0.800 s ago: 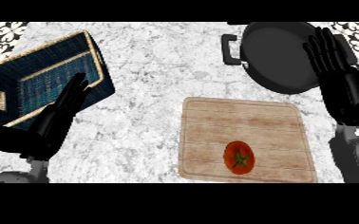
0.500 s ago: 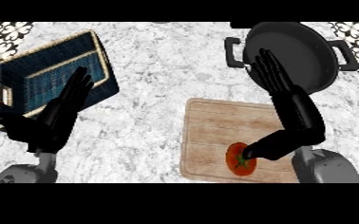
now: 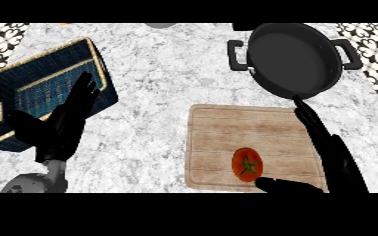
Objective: Pick the tomato from the cutting board and place it in the pot
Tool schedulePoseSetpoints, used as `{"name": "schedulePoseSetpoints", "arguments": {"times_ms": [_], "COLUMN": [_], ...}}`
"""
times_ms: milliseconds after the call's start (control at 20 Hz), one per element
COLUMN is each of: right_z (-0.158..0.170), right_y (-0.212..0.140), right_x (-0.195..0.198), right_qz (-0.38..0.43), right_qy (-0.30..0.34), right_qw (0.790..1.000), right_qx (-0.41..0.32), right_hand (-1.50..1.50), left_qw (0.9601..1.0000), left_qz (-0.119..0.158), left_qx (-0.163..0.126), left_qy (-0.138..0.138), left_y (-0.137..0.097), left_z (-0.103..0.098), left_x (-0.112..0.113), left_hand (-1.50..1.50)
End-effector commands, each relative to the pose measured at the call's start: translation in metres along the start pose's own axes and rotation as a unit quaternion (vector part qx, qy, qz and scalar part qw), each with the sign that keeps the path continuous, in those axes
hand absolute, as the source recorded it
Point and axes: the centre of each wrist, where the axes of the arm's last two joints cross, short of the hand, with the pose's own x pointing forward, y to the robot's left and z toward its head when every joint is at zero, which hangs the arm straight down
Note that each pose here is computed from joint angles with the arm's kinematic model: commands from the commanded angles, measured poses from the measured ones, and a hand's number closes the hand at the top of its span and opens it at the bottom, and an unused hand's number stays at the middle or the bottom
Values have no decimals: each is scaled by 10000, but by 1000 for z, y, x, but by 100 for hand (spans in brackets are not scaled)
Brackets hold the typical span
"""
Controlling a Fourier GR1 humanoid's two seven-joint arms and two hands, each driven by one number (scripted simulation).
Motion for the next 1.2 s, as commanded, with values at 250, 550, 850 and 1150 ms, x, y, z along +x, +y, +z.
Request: {"name": "schedulePoseSetpoints", "arguments": {"times_ms": [250, 550, 850, 1150], "right_z": [58, 54, 43, 33], "right_y": [-45, -58, -68, -45], "right_x": [77, 117, 138, 126], "right_qz": [1852, 2401, 2644, 2722], "right_qy": [456, 1295, 2007, 2657], "right_qw": [9778, 9508, 9262, 9089], "right_qx": [870, 1470, 1791, 1709], "right_hand": [-150, -150, -150, -150], "left_qw": [10000, 10000, 10000, 9998], "left_qz": [-11, -78, 36, 25], "left_qx": [14, -28, -20, -203], "left_qy": [69, 42, -6, 79], "left_y": [-8, -13, -20, -28], "left_z": [10, 1, -2, -2], "left_x": [0, 19, 17, 14], "left_hand": [0, 0, 0, 0]}}
